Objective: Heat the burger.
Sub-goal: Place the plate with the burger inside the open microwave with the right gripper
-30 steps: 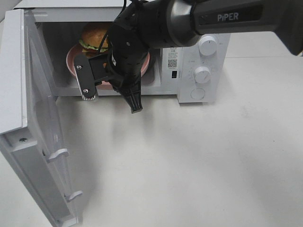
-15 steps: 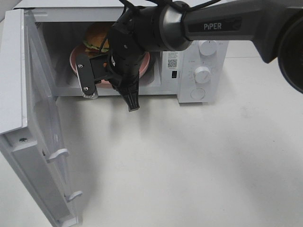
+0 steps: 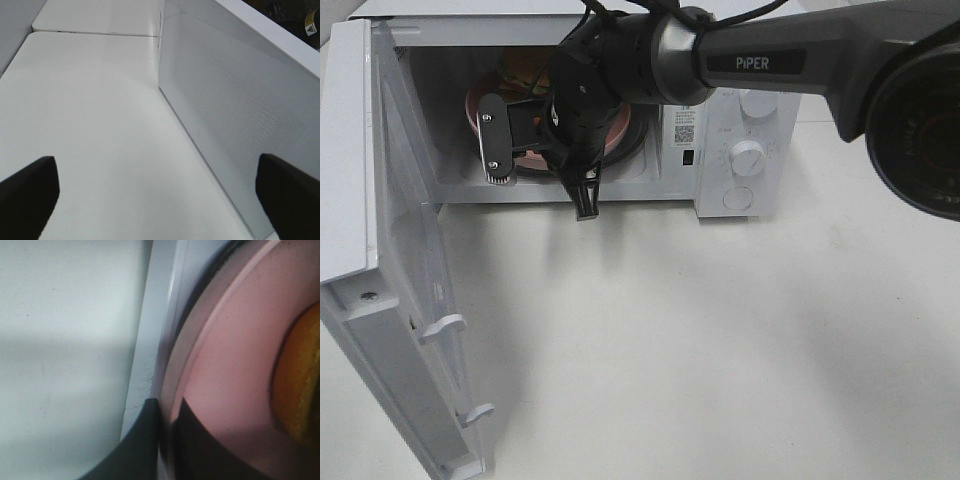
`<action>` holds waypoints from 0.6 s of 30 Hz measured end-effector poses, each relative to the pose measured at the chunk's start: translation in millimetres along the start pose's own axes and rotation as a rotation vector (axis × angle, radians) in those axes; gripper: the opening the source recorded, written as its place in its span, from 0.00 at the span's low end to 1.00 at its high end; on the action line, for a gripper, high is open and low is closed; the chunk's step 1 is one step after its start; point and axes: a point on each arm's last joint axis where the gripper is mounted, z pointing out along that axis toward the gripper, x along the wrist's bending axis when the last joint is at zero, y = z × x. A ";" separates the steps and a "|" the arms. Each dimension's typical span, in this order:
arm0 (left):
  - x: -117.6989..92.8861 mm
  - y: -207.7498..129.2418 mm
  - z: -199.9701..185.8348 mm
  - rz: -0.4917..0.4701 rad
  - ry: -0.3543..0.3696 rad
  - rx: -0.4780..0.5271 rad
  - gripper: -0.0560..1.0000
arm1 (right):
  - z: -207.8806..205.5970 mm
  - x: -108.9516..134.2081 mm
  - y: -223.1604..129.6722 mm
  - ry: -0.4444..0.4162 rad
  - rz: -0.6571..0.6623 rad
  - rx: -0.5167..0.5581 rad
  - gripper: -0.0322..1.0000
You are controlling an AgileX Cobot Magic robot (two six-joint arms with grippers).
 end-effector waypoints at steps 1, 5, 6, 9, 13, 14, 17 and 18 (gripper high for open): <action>0.0 0.0 0.0 0.000 0.000 0.000 0.99 | 0.9 -2.1 0.8 -0.006 0.009 -0.006 0.08; 0.0 0.0 0.0 0.000 0.000 0.000 0.99 | 3.4 -2.3 1.4 -0.007 0.019 -0.013 0.08; 0.0 0.0 0.0 0.000 0.000 0.000 0.99 | 4.3 -1.9 2.0 -0.006 0.028 -0.019 0.08; 0.0 0.0 0.0 0.000 0.000 0.000 0.99 | 5.8 -1.9 1.0 -0.008 0.035 -0.023 0.08; 0.0 0.0 0.0 0.000 0.000 0.000 0.99 | 6.6 -1.8 0.6 -0.008 0.036 -0.024 0.10; 0.0 0.0 0.0 0.000 0.000 0.000 0.99 | 6.6 -1.8 0.7 -0.008 0.038 -0.024 0.11; 0.0 0.0 0.0 0.000 0.000 0.000 0.99 | 8.8 -0.5 -0.1 -0.006 0.036 -0.022 0.14; 0.0 0.0 0.0 0.000 0.000 0.000 0.99 | 8.8 -0.5 -0.1 -0.006 0.036 -0.022 0.14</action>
